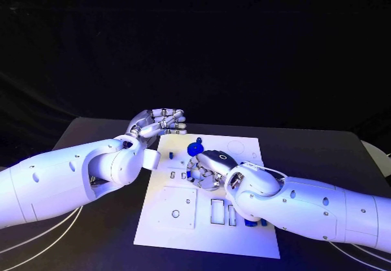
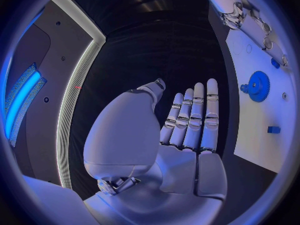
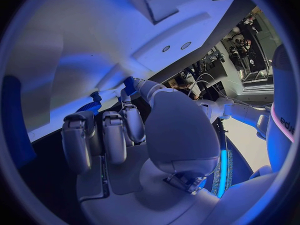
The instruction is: Assemble the parts on the task board
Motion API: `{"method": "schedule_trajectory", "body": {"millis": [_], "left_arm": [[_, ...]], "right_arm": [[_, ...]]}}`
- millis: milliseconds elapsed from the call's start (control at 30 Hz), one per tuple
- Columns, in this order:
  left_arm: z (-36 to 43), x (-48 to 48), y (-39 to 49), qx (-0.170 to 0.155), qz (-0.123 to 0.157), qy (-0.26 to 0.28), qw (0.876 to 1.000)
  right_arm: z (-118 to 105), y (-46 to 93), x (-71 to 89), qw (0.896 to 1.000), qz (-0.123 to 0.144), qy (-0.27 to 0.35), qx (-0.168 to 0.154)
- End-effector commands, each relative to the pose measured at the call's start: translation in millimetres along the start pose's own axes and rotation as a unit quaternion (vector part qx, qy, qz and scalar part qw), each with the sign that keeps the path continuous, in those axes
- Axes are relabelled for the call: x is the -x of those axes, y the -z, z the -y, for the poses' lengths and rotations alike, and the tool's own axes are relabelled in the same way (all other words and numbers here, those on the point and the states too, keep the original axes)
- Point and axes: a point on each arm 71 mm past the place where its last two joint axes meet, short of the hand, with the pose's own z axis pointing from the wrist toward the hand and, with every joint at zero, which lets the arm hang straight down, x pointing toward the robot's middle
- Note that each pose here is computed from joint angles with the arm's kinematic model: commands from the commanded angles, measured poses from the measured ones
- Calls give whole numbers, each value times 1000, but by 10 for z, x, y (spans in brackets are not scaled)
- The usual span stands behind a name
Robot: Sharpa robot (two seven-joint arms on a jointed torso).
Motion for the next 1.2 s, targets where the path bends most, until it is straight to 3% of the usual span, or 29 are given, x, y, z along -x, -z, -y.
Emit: {"method": "schedule_trajectory", "body": {"millis": [33,1200], "left_arm": [[11,-23,-1,-4,-9,2,1000],[9,-18,3,-1,-10,2,1000]], "right_arm": [[-3,-9,-31,1000,-14,14,-1],[-12,-29,-45,1000,-15,19,-2]]}}
